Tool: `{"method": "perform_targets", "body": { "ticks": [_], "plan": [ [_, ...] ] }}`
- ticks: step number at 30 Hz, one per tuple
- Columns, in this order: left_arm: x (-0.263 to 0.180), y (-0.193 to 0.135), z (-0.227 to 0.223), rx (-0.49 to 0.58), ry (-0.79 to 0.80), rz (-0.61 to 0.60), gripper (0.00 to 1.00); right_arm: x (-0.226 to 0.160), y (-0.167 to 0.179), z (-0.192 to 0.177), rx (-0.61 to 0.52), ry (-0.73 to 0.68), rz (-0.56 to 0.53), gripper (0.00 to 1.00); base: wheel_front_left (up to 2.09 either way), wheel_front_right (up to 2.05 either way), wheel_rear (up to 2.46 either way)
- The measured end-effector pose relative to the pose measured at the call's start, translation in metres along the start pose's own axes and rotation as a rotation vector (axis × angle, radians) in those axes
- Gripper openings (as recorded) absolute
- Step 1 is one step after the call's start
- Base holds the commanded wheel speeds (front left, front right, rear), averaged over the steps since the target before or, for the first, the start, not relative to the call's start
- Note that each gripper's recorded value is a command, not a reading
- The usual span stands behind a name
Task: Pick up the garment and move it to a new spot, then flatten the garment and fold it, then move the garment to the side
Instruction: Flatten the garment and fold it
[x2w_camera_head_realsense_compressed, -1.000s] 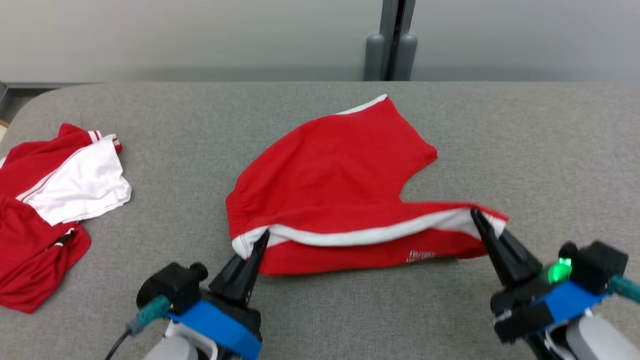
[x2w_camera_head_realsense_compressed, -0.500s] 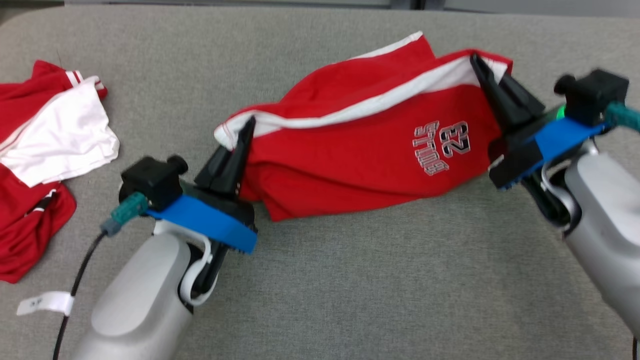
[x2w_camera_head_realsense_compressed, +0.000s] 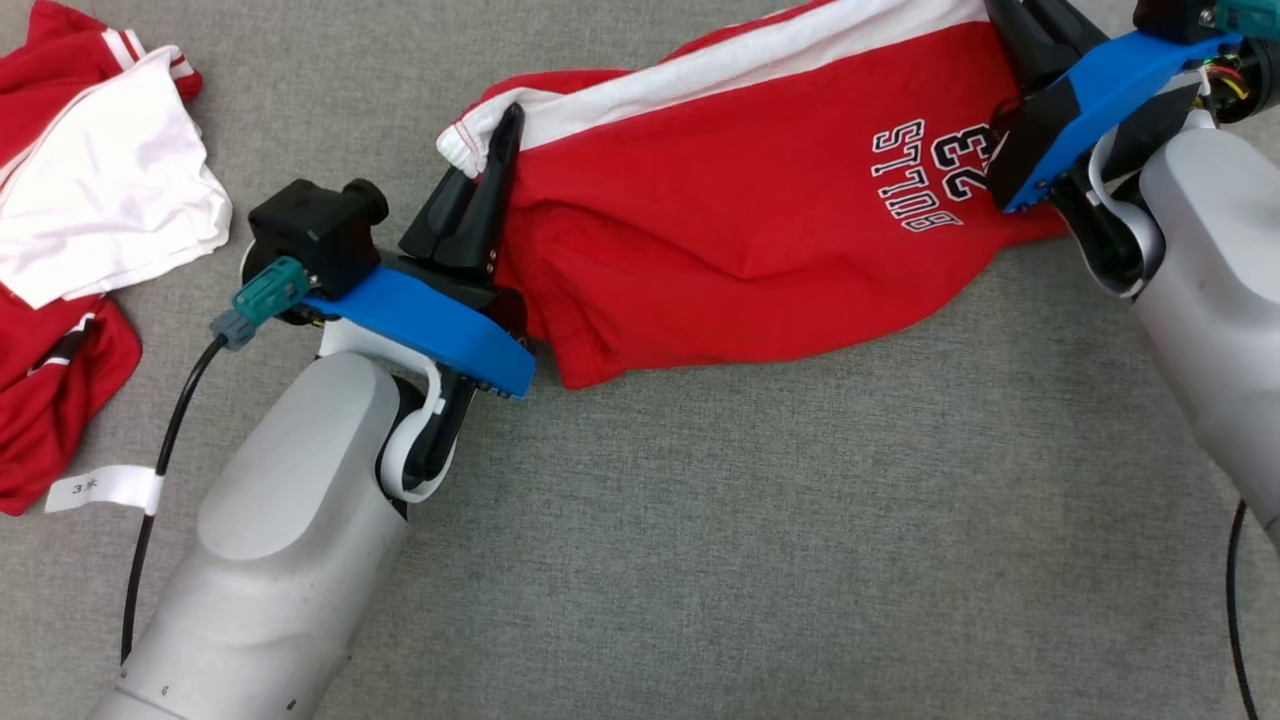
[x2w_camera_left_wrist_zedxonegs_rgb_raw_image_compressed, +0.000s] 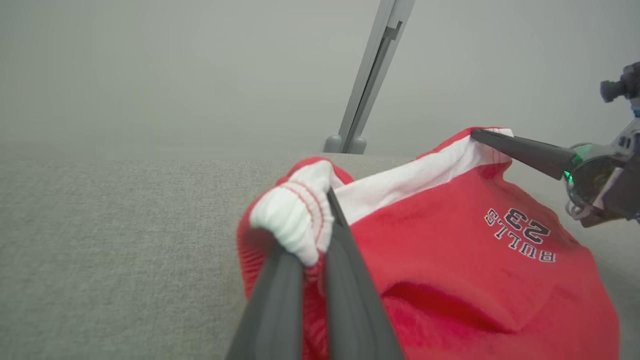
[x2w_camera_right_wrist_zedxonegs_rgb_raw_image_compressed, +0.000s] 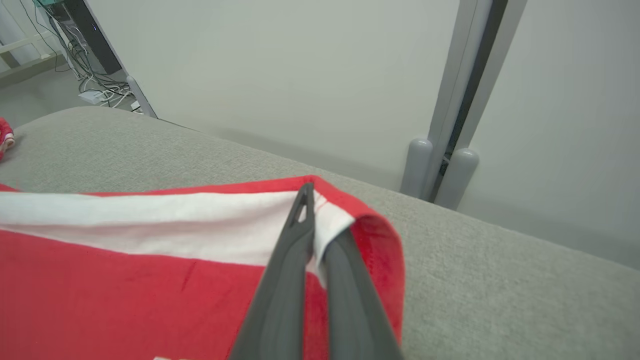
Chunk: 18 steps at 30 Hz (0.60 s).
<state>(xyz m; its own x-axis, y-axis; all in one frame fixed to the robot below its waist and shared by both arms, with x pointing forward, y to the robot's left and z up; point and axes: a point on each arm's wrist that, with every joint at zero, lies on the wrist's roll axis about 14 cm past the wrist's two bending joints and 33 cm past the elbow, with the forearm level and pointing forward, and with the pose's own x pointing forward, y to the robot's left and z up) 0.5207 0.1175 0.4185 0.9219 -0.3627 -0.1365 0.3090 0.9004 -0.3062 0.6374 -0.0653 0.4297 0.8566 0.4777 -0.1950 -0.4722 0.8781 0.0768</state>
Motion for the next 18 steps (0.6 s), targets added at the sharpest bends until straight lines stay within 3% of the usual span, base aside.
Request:
{"method": "perform_targets", "body": {
  "ticks": [2,3,4,5,18],
  "plan": [
    [0.001,0.004,-0.005,0.000,0.015,0.010,0.00,0.005,0.000,-0.007,0.021,0.019,-0.009,0.00,0.00,0.00,0.00],
    [0.001,0.006,-0.006,-0.001,0.019,0.017,0.12,0.006,0.001,-0.010,0.018,0.029,-0.008,0.02,0.00,0.00,0.00],
    [0.002,0.008,-0.006,-0.001,0.020,0.021,0.84,0.007,0.000,-0.012,0.015,0.033,-0.012,0.43,0.00,0.00,0.00],
    [0.002,0.008,-0.007,0.004,0.021,0.023,1.00,0.007,-0.001,-0.013,0.012,0.037,-0.018,1.00,0.00,0.00,0.00],
    [-0.030,0.005,-0.009,0.041,0.036,0.043,1.00,-0.023,-0.009,-0.011,-0.052,0.076,-0.063,1.00,0.00,0.00,0.00]
  ]
}}
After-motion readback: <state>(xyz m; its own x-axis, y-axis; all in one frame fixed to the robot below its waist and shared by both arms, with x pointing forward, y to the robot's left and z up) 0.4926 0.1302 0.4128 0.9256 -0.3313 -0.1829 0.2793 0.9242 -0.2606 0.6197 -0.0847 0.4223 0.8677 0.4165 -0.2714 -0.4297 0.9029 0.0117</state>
